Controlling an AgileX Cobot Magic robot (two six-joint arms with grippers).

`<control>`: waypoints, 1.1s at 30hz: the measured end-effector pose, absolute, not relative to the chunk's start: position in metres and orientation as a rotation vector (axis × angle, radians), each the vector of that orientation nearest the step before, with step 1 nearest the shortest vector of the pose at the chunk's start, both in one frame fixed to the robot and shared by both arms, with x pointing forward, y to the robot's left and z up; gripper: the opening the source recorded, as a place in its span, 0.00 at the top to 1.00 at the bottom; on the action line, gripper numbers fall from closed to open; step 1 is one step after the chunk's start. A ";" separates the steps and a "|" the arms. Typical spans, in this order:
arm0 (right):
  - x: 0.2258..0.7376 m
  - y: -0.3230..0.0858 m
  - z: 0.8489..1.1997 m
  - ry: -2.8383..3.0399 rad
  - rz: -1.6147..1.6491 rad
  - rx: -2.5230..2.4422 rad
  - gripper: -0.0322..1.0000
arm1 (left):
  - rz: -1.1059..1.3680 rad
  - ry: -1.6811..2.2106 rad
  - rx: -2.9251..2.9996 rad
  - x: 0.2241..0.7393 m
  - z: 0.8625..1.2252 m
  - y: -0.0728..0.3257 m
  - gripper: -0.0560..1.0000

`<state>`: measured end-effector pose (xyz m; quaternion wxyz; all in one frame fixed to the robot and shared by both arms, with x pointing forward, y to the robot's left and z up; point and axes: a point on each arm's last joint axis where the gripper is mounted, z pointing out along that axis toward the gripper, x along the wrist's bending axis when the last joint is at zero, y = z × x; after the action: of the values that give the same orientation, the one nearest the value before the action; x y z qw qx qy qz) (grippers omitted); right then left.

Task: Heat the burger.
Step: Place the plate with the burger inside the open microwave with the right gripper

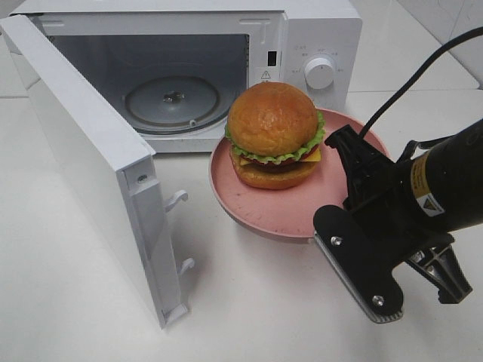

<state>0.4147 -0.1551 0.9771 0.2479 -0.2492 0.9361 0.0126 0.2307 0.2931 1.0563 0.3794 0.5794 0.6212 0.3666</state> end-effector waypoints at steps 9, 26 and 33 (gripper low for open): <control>0.423 -0.166 0.976 2.538 0.103 -0.868 0.92 | 0.936 1.587 1.480 0.231 1.056 0.293 0.02; 0.428 -0.172 0.976 2.529 0.190 -0.940 0.92 | 0.936 1.587 1.480 0.231 1.056 0.293 0.02; 0.431 -0.170 0.977 2.496 0.200 -0.928 0.92 | 0.936 1.587 1.480 0.231 1.056 0.293 0.02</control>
<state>0.4307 -0.1701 0.9770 0.2335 -0.3379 0.9088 0.0727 0.2307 0.2931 1.0563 0.3794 0.5794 0.6212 0.3666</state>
